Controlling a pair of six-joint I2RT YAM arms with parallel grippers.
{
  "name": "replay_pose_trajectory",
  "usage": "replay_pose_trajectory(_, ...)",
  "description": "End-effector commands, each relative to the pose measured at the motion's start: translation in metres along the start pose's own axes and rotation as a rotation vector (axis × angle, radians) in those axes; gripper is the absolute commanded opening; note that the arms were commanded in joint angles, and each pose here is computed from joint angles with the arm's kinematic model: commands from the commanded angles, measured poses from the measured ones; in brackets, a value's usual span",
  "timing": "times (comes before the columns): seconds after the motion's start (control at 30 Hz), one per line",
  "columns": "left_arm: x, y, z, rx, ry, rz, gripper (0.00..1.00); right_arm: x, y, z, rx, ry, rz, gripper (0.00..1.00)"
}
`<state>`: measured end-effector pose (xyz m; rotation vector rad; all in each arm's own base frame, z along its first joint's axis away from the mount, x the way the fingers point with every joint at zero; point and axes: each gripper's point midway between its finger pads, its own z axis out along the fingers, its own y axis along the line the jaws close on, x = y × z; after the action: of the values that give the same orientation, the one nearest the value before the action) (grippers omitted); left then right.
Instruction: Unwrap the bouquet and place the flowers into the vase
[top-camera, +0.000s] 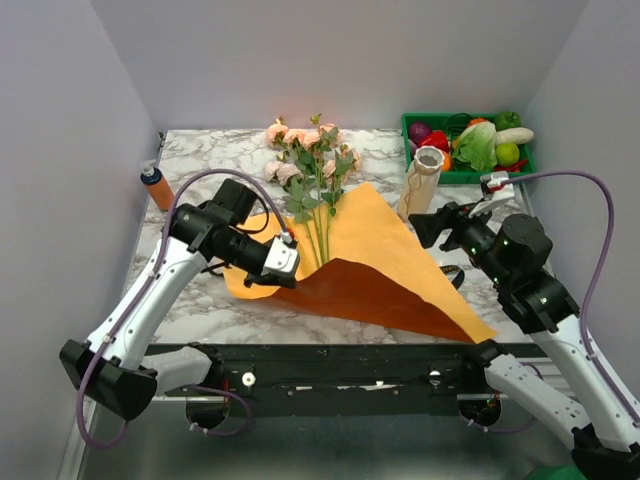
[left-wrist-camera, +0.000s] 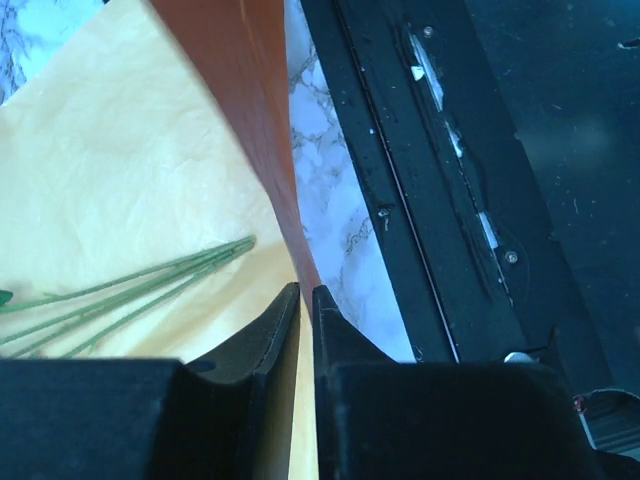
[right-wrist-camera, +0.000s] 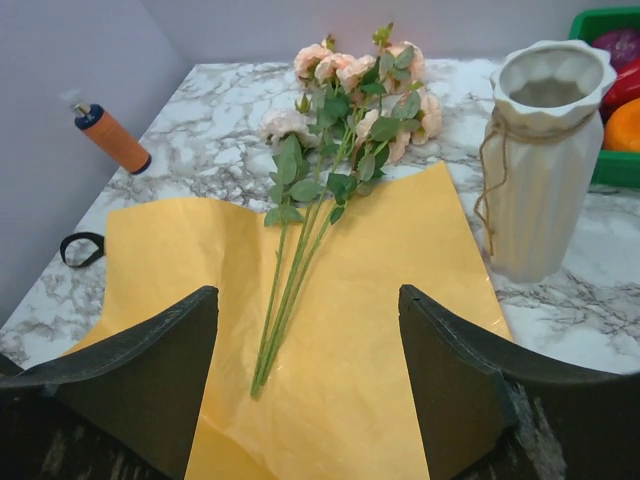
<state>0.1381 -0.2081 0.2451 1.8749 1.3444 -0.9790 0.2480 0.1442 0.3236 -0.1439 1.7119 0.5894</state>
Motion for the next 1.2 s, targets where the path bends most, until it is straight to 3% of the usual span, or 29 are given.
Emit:
replay_pose_trajectory(0.0, 0.016, -0.049, 0.000, 0.123, 0.067, 0.015, 0.29, 0.023, 0.013, 0.017, -0.057, 0.071, 0.022, 0.79)
replay_pose_trajectory(0.23, 0.009, -0.049, -0.003, 0.111, 0.062, 0.049, 0.63, 0.080, 0.037, 0.033, -0.094, 0.222, 0.006, 0.79)
replay_pose_trajectory(0.43, -0.031, -0.029, -0.015, 0.057, 0.001, 0.067, 0.69, 0.126, 0.083, 0.011, -0.223, 0.365, -0.013, 0.77)
replay_pose_trajectory(0.5, -0.040, -0.020, -0.017, 0.049, -0.010, 0.034, 0.83, 0.145, 0.099, -0.005, -0.274, 0.413, -0.010, 0.76)
replay_pose_trajectory(0.67, -0.087, 0.031, -0.036, -0.112, -0.061, -0.008, 0.84, 0.194, 0.116, -0.033, -0.300, 0.543, -0.037, 0.75)
replay_pose_trajectory(0.7, -0.089, 0.043, -0.036, -0.147, -0.065, -0.139, 0.84, 0.199, 0.122, -0.039, -0.314, 0.563, -0.045, 0.75)
replay_pose_trajectory(0.77, -0.092, 0.075, -0.044, -0.251, -0.053, -0.155, 0.83, 0.202, 0.118, -0.041, -0.293, 0.580, -0.076, 0.75)
replay_pose_trajectory(0.93, -0.049, 0.144, -0.054, -0.394, -0.029, -0.472, 0.80, 0.158, 0.110, -0.035, -0.240, 0.482, -0.175, 0.78)
replay_pose_trajectory(1.07, 0.003, 0.188, -0.057, -0.495, 0.007, -0.608, 0.78, 0.126, 0.090, -0.012, -0.105, 0.412, -0.250, 0.83)
replay_pose_trajectory(1.17, 0.051, 0.206, -0.053, -0.543, 0.067, -0.715, 0.73, 0.109, 0.069, 0.017, -0.023, 0.403, -0.191, 0.81)
